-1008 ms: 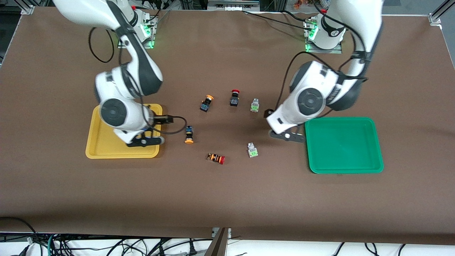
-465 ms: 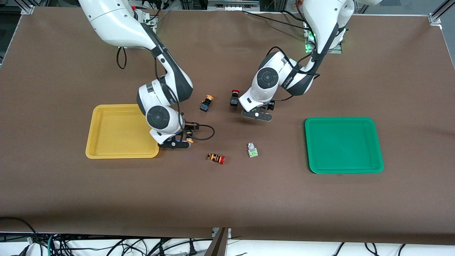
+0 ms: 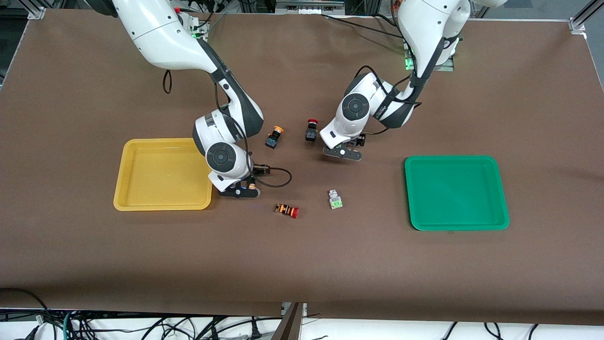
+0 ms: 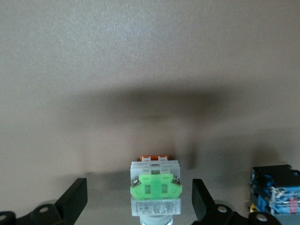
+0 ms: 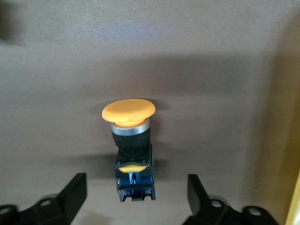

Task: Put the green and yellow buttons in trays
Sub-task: 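Place the yellow button in the yellow tray while the left gripper places the green button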

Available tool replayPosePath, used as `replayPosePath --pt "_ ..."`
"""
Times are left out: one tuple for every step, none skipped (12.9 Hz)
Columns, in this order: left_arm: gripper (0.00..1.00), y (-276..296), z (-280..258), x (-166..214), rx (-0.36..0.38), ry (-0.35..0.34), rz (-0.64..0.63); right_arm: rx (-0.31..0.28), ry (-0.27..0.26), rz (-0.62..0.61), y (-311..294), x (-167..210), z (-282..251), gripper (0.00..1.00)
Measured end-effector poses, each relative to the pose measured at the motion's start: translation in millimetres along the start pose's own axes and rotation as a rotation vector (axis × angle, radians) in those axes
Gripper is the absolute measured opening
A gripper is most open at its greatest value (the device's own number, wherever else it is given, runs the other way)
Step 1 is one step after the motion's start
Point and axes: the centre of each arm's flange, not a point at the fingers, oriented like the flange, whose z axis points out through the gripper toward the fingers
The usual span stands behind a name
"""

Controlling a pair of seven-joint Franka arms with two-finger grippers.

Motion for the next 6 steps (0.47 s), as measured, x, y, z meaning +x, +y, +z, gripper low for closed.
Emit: replayPosePath --pt "0.85 0.0 0.2 0.1 0.000 0.000 0.000 0.001 0.002 0.000 -0.5 0.5 3.2 0.74" --pt "0.73 0.3 -0.5 0.6 -0.001 0.002 0.000 0.001 0.003 -0.001 -1.2 0.6 5.9 0.60" --pt "0.60 0.5 -1.9 1.5 -0.002 0.005 0.000 0.002 0.005 -0.004 -2.3 0.5 7.1 0.49" --pt "0.48 0.3 -5.4 3.7 -0.004 0.011 0.003 0.004 0.011 -0.009 -3.3 1.1 5.2 0.37" --pt "0.41 -1.8 -11.3 6.4 -0.004 0.015 0.011 0.007 0.021 -0.021 -2.8 3.9 -0.9 0.33" --pt "0.41 -8.2 -22.4 11.0 0.001 0.010 0.019 0.006 0.026 -0.039 2.1 8.0 -12.8 0.33"
